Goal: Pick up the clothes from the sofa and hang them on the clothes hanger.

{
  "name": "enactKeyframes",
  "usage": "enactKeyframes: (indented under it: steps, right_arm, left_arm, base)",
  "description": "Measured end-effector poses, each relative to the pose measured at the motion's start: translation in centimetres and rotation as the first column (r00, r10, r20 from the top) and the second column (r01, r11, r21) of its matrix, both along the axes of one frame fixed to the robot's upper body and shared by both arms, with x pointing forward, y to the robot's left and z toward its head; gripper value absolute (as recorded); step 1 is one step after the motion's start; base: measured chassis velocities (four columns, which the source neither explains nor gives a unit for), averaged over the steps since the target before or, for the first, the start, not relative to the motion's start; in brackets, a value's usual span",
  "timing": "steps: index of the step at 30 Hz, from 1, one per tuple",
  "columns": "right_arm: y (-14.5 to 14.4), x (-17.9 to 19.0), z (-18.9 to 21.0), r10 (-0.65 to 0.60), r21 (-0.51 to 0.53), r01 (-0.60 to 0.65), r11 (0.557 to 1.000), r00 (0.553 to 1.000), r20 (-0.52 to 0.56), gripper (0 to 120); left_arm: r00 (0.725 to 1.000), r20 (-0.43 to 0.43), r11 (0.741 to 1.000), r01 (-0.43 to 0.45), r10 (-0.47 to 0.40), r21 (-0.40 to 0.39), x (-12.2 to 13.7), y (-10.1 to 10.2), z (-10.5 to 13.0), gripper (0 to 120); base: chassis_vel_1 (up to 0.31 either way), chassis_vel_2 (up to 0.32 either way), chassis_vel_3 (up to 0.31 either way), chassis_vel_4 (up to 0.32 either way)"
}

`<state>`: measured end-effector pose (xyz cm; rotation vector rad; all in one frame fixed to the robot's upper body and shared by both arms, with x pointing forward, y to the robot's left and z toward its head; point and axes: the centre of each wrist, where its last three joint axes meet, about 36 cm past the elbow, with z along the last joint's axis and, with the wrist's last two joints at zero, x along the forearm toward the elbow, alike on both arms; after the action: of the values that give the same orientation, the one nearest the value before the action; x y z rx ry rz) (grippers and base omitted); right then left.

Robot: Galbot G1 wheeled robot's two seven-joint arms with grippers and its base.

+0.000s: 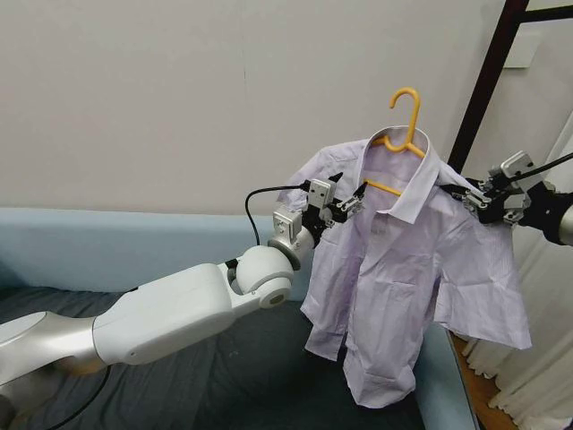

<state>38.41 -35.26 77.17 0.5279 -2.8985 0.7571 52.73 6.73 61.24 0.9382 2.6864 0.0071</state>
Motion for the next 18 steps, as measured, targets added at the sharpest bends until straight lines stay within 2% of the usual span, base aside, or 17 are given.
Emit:
enactKeyframes:
  steps: [2,4,7,9,10,18]
  right_arm:
    - [0.1,-0.1,0.4,0.001,-0.007,-0.001,1.000,1.000,0.012,7]
    - [0.1,-0.1,0.6,0.001,-0.009,-0.001,1.000,1.000,0.017,7]
    - [0.2,-0.2,0.9,0.002,-0.015,-0.001,1.000,1.000,0.026,7]
    - [0.2,-0.2,1.0,0.002,-0.016,-0.002,1.000,1.000,0.028,7]
    - [0.3,-0.3,1.0,0.004,-0.019,-0.003,1.000,1.000,0.029,7]
    - [0.3,-0.4,1.2,-0.006,-0.025,0.006,1.000,0.999,0.035,7]
  left_arm:
    - [1.000,0.000,1.000,0.009,-0.009,-0.002,-0.2,-0.2,0.6,30]
    - [1.000,0.002,1.000,0.013,-0.013,-0.003,-0.3,-0.2,0.9,26]
    - [1.000,0.021,1.000,0.021,-0.021,-0.001,-0.5,0.0,1.8,11]
    - [0.999,0.024,1.000,0.024,-0.024,-0.001,-0.7,0.0,2.0,8]
    - [0.999,0.025,1.000,0.028,-0.028,0.003,-1.1,0.1,2.3,2]
    - [0.999,0.032,0.999,0.032,-0.032,0.006,-2.9,1.3,3.5,0]
  base:
    - [0.000,0.000,0.000,0.000]
    - [0.000,0.000,0.000,0.000]
    - [0.000,0.000,0.000,0.000]
    - [0.000,0.000,0.000,0.000]
    - [0.000,0.000,0.000,0.000]
    - [0.000,0.000,0.000,0.000]
